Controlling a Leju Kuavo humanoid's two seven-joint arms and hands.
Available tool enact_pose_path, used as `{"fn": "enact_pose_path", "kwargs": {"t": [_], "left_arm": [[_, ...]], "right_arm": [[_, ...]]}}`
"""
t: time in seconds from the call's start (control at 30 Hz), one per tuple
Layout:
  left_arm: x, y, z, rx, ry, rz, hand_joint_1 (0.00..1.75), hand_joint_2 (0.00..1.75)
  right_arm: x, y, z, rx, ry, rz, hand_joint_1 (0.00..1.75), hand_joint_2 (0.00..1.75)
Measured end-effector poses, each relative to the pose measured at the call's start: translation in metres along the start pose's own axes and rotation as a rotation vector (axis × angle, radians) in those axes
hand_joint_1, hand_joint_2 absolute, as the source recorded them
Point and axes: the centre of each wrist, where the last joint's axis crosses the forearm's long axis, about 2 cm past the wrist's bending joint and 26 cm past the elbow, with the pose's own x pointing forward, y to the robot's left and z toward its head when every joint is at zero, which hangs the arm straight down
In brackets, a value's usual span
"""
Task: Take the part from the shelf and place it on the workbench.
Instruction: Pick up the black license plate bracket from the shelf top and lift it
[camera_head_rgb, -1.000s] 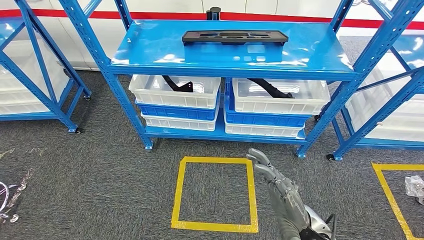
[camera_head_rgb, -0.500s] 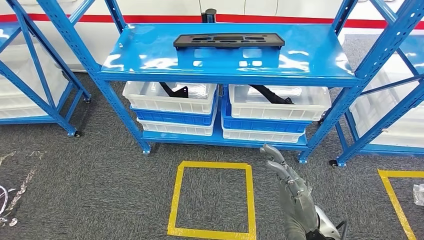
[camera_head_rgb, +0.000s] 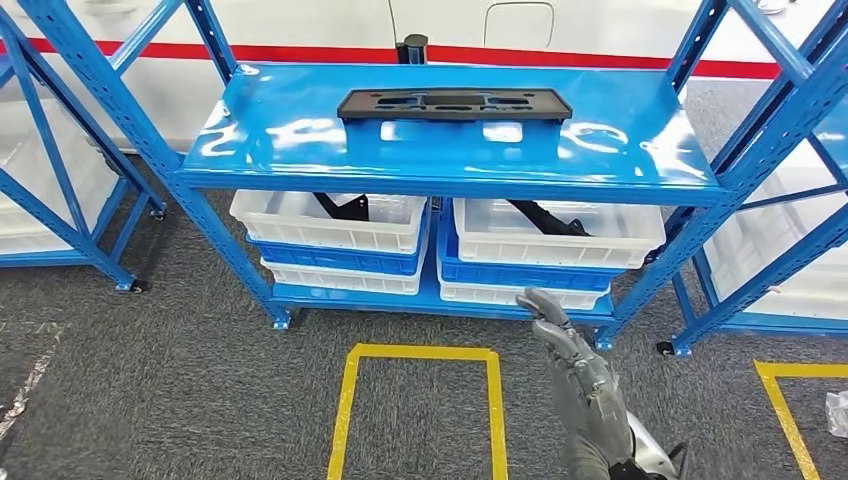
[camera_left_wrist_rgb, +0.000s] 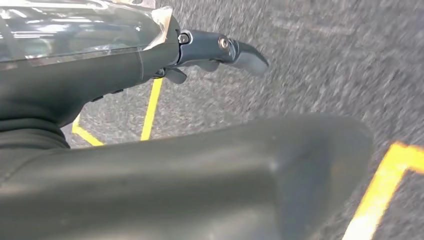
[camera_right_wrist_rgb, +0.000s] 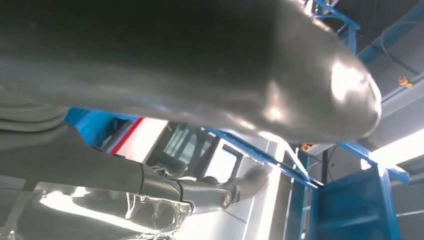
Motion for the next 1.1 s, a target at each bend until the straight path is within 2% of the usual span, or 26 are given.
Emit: {"fn": "enact_pose_path", "kwargs": {"t": [0.27, 1.1], "left_arm": [[-0.003, -0.010, 0.004, -0.007, 0.009, 0.007, 0.00, 0.00], [-0.003, -0.011, 0.004, -0.015, 0.011, -0.010, 0.00, 0.00]], "right_arm": [[-0.001, -0.002, -0.001, 0.002, -0.003, -0.006, 0.00, 0.00], [-0.003, -0.003, 0.003, -0.061, 0.026, 0.034, 0.00, 0.00]]}}
